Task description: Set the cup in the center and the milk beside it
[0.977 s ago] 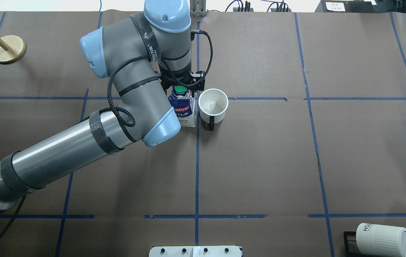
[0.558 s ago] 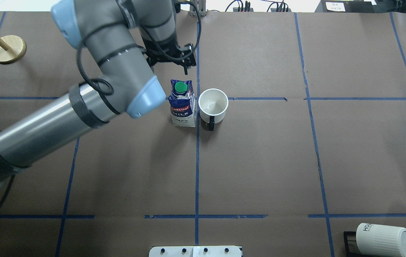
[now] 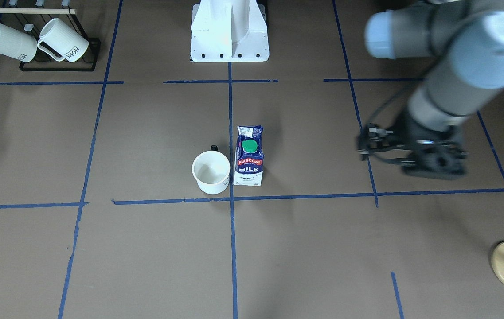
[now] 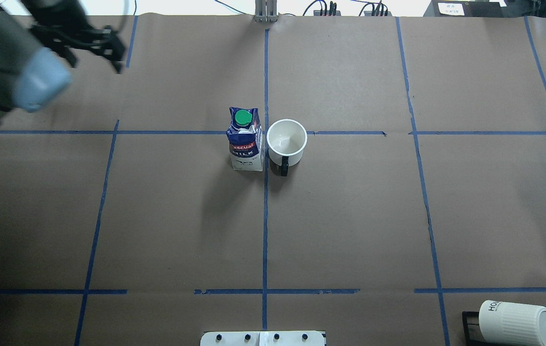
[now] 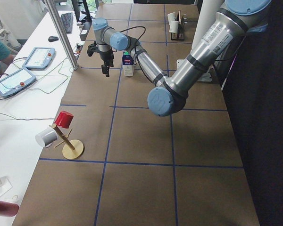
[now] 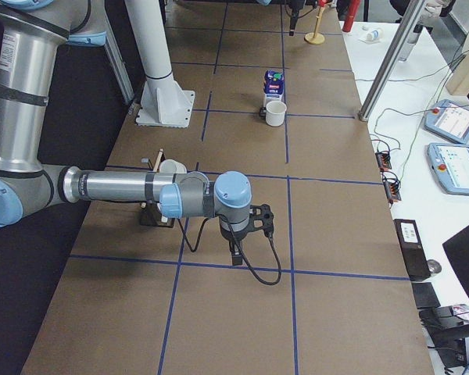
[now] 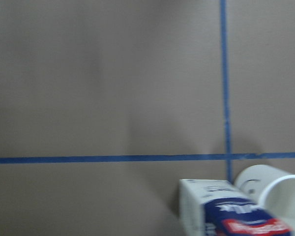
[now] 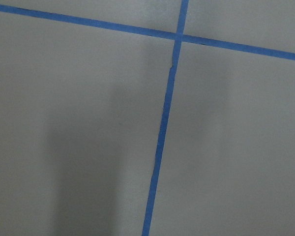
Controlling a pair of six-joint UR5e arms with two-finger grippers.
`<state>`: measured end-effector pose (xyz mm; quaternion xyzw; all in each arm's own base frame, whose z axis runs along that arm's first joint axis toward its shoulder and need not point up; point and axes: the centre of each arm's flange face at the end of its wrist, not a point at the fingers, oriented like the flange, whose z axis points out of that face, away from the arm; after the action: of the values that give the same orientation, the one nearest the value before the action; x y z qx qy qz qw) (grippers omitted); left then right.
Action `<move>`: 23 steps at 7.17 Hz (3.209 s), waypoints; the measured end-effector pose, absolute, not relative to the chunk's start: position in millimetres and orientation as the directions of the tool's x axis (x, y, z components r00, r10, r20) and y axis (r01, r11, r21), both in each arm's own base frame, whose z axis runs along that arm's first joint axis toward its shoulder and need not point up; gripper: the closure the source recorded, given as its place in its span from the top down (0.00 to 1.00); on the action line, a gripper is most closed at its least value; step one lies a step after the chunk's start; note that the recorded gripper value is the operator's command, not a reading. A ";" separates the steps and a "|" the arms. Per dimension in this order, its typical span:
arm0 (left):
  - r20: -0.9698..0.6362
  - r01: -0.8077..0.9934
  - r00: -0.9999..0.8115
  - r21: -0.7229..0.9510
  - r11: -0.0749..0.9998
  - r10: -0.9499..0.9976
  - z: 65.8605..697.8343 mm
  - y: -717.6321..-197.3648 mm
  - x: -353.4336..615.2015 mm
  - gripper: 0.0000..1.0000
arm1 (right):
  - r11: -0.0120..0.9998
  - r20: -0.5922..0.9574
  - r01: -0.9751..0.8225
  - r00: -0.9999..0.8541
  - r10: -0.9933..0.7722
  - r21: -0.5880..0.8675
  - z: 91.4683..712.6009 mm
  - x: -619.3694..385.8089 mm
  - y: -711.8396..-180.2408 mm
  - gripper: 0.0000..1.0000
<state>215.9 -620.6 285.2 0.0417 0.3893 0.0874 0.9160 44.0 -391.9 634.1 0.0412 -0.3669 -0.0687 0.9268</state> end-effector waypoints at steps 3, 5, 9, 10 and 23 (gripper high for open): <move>-0.671 -0.243 0.674 0.193 0.951 0.308 479.4 -581.0 32.8 1.00 | 0.988 0.677 0.094 0.720 -0.154 0.124 633.2 43.2 -393.5 1.00; -0.697 -0.234 0.671 0.123 0.964 0.252 569.6 -525.0 -16.1 1.00 | 0.988 0.677 0.094 0.720 -0.153 0.123 633.3 43.1 -393.4 1.00; -0.714 -0.125 0.692 0.029 0.992 0.109 658.8 -437.5 -29.2 1.00 | 0.988 0.678 0.093 0.719 -0.151 0.120 634.1 43.0 -393.2 1.00; -0.714 -0.116 0.692 0.036 0.993 0.107 663.7 -432.5 -29.3 1.00 | 0.988 0.679 0.093 0.719 -0.150 0.119 634.2 43.0 -393.1 1.00; -0.693 -0.114 0.706 0.092 0.989 0.145 647.6 -436.7 -30.7 1.00 | 0.989 0.678 0.095 0.720 -0.149 0.116 637.0 42.7 -392.8 1.00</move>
<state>-30.7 -436.7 647.6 0.0211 0.3766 0.0701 0.9235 42.7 -392.8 637.0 0.0363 -0.3685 -0.0658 0.9266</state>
